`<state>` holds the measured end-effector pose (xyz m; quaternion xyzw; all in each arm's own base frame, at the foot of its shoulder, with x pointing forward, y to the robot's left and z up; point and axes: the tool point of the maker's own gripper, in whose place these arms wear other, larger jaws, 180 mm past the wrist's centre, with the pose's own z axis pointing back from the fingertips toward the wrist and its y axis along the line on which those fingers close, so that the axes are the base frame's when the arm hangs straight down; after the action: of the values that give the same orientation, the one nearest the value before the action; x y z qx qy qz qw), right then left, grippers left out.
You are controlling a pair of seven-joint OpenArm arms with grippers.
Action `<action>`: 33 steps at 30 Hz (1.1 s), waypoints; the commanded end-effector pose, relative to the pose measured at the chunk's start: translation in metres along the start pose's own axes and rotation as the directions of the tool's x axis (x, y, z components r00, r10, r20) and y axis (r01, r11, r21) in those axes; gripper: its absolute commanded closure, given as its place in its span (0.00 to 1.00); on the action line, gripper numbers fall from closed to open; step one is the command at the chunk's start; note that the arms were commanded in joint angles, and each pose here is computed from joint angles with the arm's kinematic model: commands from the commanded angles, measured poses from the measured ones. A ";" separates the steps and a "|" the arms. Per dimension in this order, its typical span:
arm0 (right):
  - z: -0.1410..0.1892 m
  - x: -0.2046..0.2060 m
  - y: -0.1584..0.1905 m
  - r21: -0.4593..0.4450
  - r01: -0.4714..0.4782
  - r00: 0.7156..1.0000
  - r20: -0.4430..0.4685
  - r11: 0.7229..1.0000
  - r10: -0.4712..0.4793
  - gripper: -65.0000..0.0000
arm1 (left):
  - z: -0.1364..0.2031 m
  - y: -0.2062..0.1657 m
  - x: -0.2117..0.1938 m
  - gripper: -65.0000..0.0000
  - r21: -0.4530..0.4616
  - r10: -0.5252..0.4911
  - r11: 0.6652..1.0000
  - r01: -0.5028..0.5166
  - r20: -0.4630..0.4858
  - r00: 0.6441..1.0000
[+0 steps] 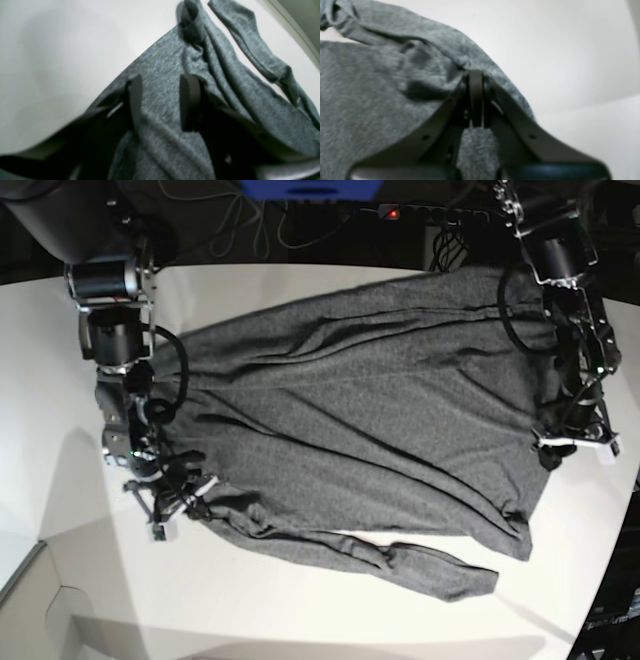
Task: Layout the t-shirt on the table in an organized manner, then fold the t-shirt properly
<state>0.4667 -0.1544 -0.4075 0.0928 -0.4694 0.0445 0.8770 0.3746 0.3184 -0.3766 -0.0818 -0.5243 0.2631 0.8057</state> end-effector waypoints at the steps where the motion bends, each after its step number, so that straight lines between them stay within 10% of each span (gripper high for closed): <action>1: -0.004 0.024 -0.005 -0.005 0.004 0.999 0.043 1.000 -0.003 1.00 | 0.000 -0.006 0.023 0.63 -0.022 -0.011 1.000 0.013 0.060 0.998; 10: -0.008 0.003 -0.059 -0.101 0.064 0.998 0.032 0.993 -0.061 1.00 | 0.002 -0.001 0.016 0.63 -0.016 -0.015 1.000 0.016 0.045 0.999; 16: 0.013 0.006 -0.125 -0.339 0.068 0.996 0.083 0.938 -0.042 0.99 | 0.002 -0.001 0.015 0.63 -0.017 -0.014 1.000 0.014 0.042 0.999; 33: 0.024 0.072 -0.110 -0.285 0.034 0.967 0.251 0.958 0.040 0.99 | -0.008 -0.029 0.030 0.63 -0.069 -0.009 0.998 0.014 0.072 0.997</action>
<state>0.4927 -0.2618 -0.3728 -0.0304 -0.5519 -0.0349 0.8326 0.3825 0.3090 -0.3751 -0.0895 -0.5223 0.2550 0.8088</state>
